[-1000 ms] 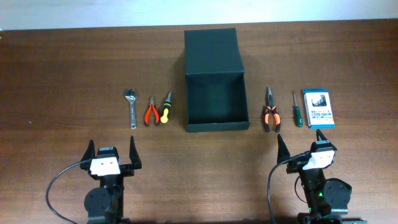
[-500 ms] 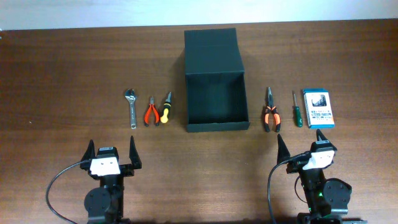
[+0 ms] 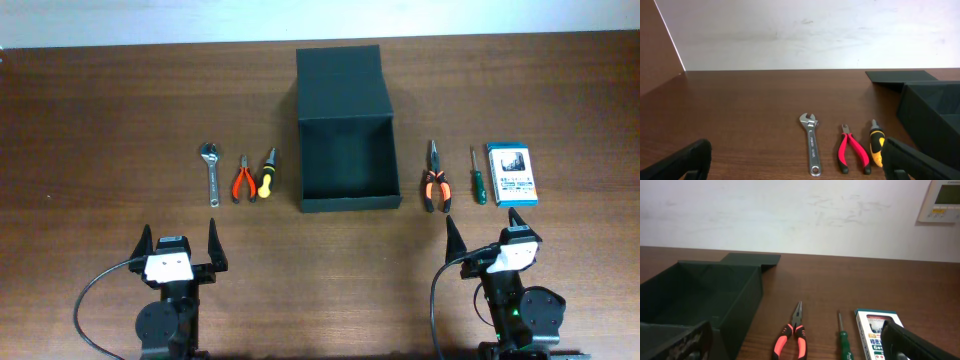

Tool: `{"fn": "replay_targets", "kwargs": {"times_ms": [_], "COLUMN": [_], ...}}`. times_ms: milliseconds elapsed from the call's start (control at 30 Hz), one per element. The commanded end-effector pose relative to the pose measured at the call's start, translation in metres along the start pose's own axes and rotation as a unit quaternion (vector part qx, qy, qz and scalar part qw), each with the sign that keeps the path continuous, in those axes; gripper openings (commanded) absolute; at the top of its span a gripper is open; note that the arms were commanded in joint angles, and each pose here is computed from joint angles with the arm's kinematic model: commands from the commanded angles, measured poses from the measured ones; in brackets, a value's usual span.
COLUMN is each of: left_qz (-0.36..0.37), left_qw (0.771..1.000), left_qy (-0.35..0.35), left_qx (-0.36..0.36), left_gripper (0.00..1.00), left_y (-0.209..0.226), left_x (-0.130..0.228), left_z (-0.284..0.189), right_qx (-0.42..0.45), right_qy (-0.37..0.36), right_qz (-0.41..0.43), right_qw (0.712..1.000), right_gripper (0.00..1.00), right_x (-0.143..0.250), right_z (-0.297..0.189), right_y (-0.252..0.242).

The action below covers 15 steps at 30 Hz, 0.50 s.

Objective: Pack container

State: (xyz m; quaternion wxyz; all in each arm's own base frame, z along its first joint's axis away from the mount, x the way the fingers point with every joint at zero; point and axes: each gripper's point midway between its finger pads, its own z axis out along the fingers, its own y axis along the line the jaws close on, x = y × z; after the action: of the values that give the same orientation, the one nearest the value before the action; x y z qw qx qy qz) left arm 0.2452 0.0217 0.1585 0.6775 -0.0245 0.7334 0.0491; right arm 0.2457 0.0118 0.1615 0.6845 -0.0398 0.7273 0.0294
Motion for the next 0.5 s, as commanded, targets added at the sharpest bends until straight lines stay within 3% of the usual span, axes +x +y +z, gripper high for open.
{"fn": "replay_targets", "kwargs": {"times_ms": [0,233,467], "left_qz": [0.006,0.005,-0.002], "left_qw": [1.000,1.000,0.991], "left_qy": [-0.002,-0.020,-0.030], "left_qx": [-0.002,0.005,0.128], "left_gripper": [0.99,0.99,0.99], "left_y": [0.001,-0.001,-0.043], "left_x": [0.001,-0.008,-0.023], "left_z": [0.000,0.000,-0.010], "right_qx": [-0.006,-0.009,-0.032], "right_qy": [0.001,0.001,0.000], "right_qz": [0.004,0.004,0.011], "right_qw": [1.000,1.000,0.999], "right_gripper": [0.99,0.99,0.99], "right_x": [0.002,0.002,0.000], "right_z": [0.000,0.000,-0.001], "right_y": [0.003,0.003,0.012]}}
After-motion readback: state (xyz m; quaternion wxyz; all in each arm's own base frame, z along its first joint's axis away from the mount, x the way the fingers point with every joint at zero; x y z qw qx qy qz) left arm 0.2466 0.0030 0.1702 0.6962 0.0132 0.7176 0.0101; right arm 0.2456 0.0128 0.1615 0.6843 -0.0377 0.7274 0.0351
